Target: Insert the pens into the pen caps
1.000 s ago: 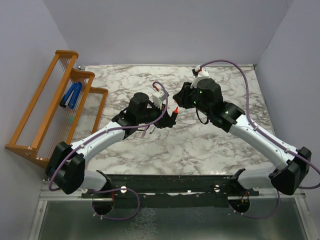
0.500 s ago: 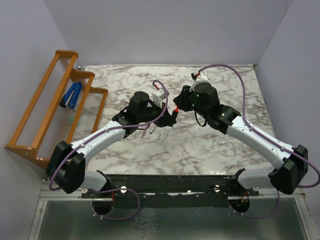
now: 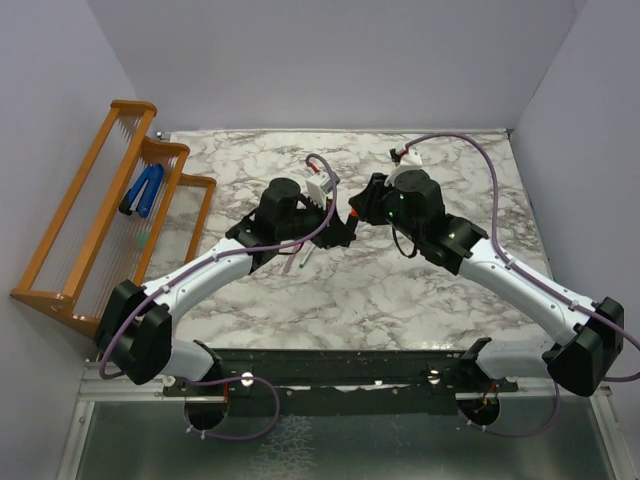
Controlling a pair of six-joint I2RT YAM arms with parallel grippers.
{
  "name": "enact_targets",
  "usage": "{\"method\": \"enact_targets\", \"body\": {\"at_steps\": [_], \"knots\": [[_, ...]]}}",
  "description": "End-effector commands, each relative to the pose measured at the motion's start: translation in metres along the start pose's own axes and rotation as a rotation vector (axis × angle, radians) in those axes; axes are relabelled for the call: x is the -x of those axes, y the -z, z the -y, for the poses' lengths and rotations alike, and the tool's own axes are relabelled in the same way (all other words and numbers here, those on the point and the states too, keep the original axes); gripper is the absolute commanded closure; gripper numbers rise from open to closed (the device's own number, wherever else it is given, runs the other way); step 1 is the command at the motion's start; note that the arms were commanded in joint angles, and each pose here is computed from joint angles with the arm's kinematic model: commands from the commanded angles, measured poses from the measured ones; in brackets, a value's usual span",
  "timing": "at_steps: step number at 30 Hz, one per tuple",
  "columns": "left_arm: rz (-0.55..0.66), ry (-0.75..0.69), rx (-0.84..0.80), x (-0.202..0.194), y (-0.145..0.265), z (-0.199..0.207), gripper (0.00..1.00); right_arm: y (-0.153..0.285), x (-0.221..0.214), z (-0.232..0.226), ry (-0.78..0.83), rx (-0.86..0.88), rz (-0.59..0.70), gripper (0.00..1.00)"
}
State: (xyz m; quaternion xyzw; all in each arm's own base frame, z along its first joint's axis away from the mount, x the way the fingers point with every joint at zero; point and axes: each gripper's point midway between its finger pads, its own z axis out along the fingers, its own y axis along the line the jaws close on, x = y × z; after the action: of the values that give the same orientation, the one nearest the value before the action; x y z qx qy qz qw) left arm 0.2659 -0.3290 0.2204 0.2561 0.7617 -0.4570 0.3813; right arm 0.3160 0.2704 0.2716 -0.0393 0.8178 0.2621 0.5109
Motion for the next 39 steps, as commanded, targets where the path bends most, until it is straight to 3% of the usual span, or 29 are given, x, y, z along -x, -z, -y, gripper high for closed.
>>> {"method": "enact_targets", "body": {"at_steps": [1, 20, 39], "knots": [[0.128, -0.029, 0.007, 0.044, -0.003, 0.006, 1.0, 0.007, -0.027, -0.006, -0.021, 0.027, -0.062, 1.0], [0.282, -0.073, 0.058, 0.105, 0.013, 0.005, 1.0, 0.024, -0.08, -0.034, -0.046, 0.055, -0.11, 0.99], [0.364, -0.137, 0.076, 0.144, 0.032, 0.001, 1.0, 0.023, -0.115, -0.024, 0.031, 0.028, -0.204, 1.0]]}}
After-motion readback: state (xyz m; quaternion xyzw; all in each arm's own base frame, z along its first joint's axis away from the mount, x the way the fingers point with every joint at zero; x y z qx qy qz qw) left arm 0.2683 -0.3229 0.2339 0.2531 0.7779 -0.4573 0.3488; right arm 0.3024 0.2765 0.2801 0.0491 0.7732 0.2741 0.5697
